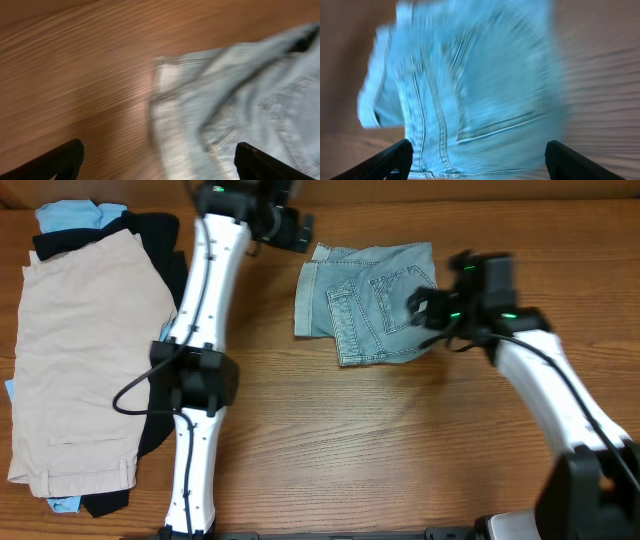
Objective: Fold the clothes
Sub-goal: 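Lower the jeans onto the table and open the left gripper, then grasp the jeans with the right gripper and drag them rightward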
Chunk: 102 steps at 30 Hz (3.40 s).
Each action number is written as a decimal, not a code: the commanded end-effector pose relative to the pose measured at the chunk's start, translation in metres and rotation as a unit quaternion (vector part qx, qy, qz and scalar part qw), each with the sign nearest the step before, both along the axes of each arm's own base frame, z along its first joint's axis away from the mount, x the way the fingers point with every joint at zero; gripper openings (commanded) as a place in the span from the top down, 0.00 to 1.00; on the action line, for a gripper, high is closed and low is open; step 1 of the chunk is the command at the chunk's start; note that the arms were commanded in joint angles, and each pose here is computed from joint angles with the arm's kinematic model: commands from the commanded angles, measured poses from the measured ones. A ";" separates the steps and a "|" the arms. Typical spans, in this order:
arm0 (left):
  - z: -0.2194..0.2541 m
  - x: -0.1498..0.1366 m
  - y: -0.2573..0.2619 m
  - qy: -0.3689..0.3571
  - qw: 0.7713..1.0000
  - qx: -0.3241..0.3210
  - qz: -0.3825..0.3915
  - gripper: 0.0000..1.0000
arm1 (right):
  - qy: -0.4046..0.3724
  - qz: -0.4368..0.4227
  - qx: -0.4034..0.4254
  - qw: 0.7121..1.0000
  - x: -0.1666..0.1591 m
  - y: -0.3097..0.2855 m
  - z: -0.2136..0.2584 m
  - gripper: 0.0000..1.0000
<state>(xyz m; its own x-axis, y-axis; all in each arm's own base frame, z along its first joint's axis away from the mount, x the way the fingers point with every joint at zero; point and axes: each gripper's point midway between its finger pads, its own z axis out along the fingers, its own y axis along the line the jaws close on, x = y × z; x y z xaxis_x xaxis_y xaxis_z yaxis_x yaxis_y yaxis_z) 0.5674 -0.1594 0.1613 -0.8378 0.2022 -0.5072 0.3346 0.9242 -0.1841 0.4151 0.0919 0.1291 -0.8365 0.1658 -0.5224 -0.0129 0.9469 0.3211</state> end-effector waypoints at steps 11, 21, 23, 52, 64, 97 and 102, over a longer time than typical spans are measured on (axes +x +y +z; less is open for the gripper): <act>0.005 0.002 0.018 0.005 1.000 -0.005 0.028 0.00 | 0.089 -0.115 -0.144 0.979 -0.002 -0.015 -0.091 0.14; -0.012 -0.004 0.012 0.027 0.999 -0.001 0.022 0.00 | 0.130 -0.202 -0.162 0.957 -0.011 -0.092 -0.095 0.13; -0.018 -0.005 0.011 0.032 0.999 0.003 0.016 0.00 | 0.124 -0.170 -0.147 0.966 -0.005 -0.088 -0.086 0.13; -0.033 0.010 0.038 0.025 0.999 0.006 0.035 0.00 | 0.107 0.056 -0.252 0.960 0.015 0.056 -0.104 0.25; -0.034 0.009 0.039 0.028 0.999 0.009 0.037 0.00 | 0.087 0.024 -0.273 0.958 0.024 0.041 -0.087 0.88; -0.028 0.004 -0.009 -0.021 0.994 0.024 -0.101 0.00 | 0.128 -0.416 -0.052 0.899 -0.078 -0.305 0.012 0.73; -0.028 0.002 -0.015 -0.027 0.992 0.031 -0.120 0.00 | 0.152 -0.427 -0.025 0.891 -0.087 -0.327 -0.016 0.44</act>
<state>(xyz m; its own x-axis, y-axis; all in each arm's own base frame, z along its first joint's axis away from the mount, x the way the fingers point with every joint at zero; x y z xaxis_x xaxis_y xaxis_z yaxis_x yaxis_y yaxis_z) 0.5719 -0.1665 0.1329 -0.7667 0.3765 -0.5200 0.5004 0.8579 -0.1167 0.3279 -0.2288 0.1235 -0.5232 0.7788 -0.3460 0.8046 0.5852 0.1005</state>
